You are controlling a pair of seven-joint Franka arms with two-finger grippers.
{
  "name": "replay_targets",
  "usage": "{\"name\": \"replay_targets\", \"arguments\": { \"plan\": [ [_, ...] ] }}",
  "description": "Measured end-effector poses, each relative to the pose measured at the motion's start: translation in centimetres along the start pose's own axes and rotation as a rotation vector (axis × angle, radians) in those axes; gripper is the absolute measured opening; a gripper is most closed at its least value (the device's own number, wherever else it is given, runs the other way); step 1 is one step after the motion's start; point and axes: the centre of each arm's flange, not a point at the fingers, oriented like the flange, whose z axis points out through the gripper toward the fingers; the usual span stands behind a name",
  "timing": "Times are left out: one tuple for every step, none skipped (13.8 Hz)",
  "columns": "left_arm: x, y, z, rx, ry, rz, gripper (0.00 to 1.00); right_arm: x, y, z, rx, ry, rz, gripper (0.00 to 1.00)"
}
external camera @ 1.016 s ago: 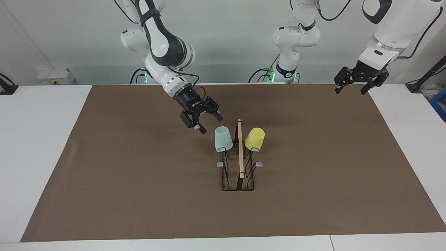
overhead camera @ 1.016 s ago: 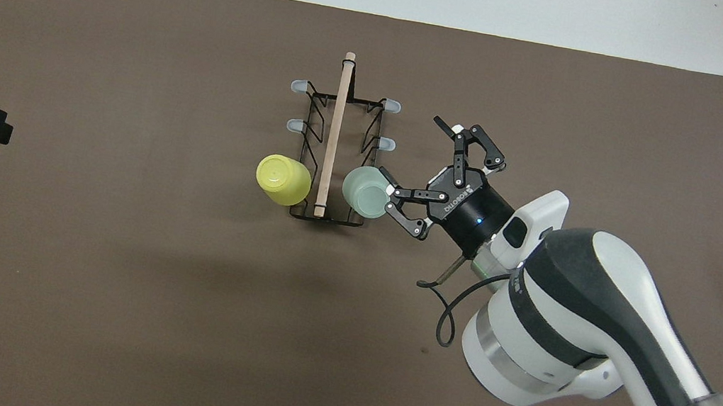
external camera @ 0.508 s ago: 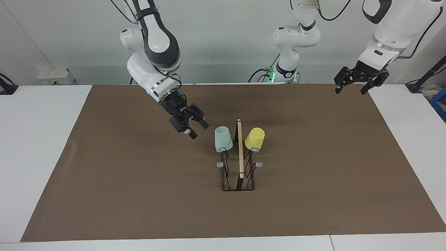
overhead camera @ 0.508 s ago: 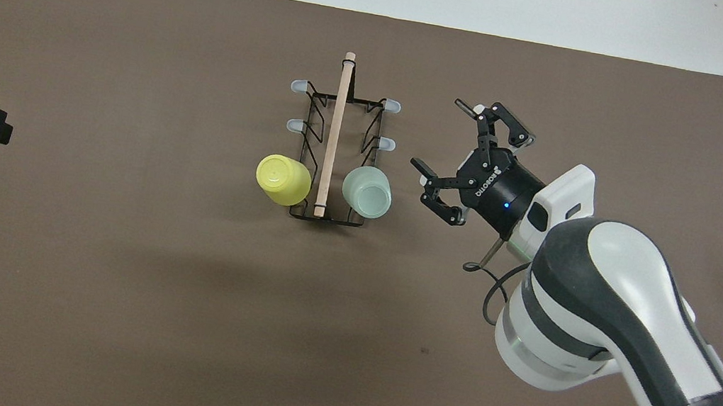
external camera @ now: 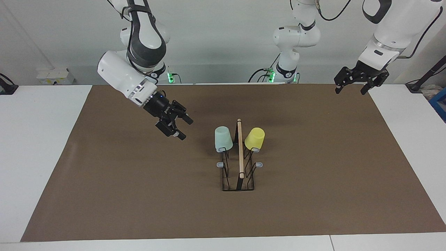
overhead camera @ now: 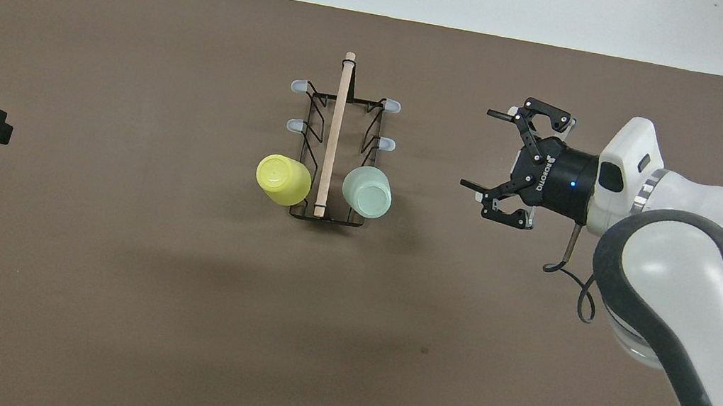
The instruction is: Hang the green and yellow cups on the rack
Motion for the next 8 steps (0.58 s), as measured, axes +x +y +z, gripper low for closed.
{"name": "replay_targets", "arguments": {
  "plan": [
    [0.0, 0.0, 0.0, 0.000, 0.000, 0.000, 1.00, 0.0, -0.1, 0.0, 0.027, -0.023, 0.007, 1.00],
    [0.0, 0.0, 0.0, 0.000, 0.000, 0.000, 1.00, -0.1, -0.3, 0.0, 0.058, -0.046, 0.016, 1.00],
    [0.0, 0.0, 0.0, 0.000, 0.000, 0.000, 1.00, -0.4, -0.4, -0.1, 0.087, -0.072, 0.036, 1.00],
    [0.0, 0.0, 0.0, 0.000, 0.000, 0.000, 1.00, -0.9, -0.4, -0.4, 0.116, -0.104, 0.061, 1.00],
    [0.0, 0.0, 0.0, 0.000, 0.000, 0.000, 1.00, -1.3, -0.4, -0.7, 0.140, -0.134, 0.078, 1.00],
    [0.0, 0.0, 0.0, 0.000, 0.000, 0.000, 1.00, -1.7, -0.4, -1.1, 0.156, -0.158, 0.092, 1.00],
    [0.0, 0.0, 0.0, 0.000, 0.000, 0.000, 1.00, -1.8, -0.4, -1.3, 0.165, -0.175, 0.108, 1.00],
    [0.0, 0.0, 0.0, 0.000, 0.000, 0.000, 1.00, -1.7, -0.4, -1.4, 0.168, -0.193, 0.129, 1.00]
  ]
}}
